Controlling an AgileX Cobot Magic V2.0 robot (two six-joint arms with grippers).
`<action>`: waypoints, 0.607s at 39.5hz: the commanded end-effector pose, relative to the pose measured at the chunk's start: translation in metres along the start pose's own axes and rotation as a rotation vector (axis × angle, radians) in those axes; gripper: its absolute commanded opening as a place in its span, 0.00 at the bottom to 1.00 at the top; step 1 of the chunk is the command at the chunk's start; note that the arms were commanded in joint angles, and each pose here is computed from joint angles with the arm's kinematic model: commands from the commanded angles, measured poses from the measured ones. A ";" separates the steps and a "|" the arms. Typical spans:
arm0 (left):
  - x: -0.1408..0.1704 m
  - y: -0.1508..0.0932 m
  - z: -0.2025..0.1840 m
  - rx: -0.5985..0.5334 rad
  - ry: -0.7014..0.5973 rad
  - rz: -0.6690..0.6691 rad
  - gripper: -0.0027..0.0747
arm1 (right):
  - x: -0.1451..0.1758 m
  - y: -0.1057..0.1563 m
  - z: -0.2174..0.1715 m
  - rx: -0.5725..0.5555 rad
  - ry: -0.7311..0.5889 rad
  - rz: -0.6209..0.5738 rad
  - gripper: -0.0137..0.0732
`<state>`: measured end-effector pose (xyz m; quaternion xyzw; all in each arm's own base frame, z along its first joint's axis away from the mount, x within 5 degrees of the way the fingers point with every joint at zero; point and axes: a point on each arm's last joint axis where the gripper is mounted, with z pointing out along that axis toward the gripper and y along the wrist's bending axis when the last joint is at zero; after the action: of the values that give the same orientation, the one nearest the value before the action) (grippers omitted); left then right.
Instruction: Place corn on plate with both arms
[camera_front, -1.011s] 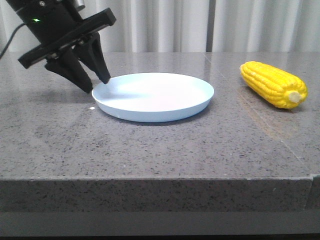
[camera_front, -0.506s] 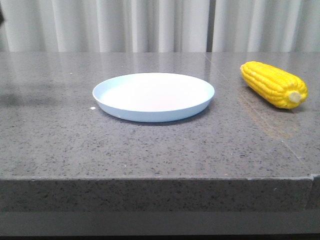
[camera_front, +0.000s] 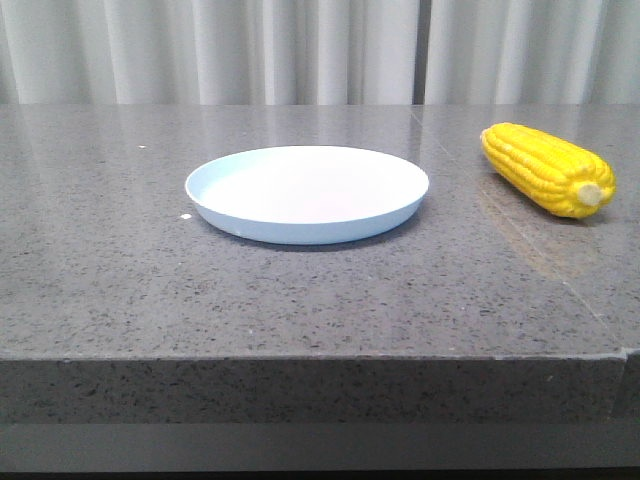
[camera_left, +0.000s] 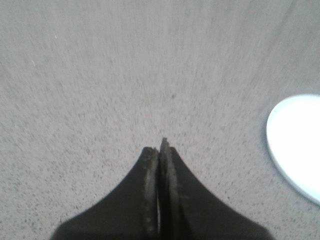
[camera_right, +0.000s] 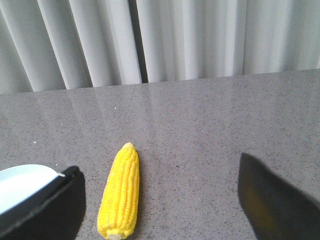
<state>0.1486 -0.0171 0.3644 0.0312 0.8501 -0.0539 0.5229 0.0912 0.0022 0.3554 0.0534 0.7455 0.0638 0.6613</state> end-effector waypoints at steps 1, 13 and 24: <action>0.004 0.000 -0.034 0.001 -0.255 -0.002 0.01 | -0.014 0.001 -0.001 0.001 -0.089 0.003 0.90; 0.066 0.000 -0.089 0.009 -0.503 0.007 0.01 | -0.014 0.001 -0.001 0.001 -0.089 0.003 0.90; 0.092 0.000 -0.102 0.013 -0.586 0.011 0.01 | -0.014 0.001 -0.001 0.001 -0.089 0.003 0.90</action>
<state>0.0203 -0.0052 0.3137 0.0276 0.7029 -0.0601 0.7082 0.0912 0.0022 0.3554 0.0534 0.7455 0.0638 0.6613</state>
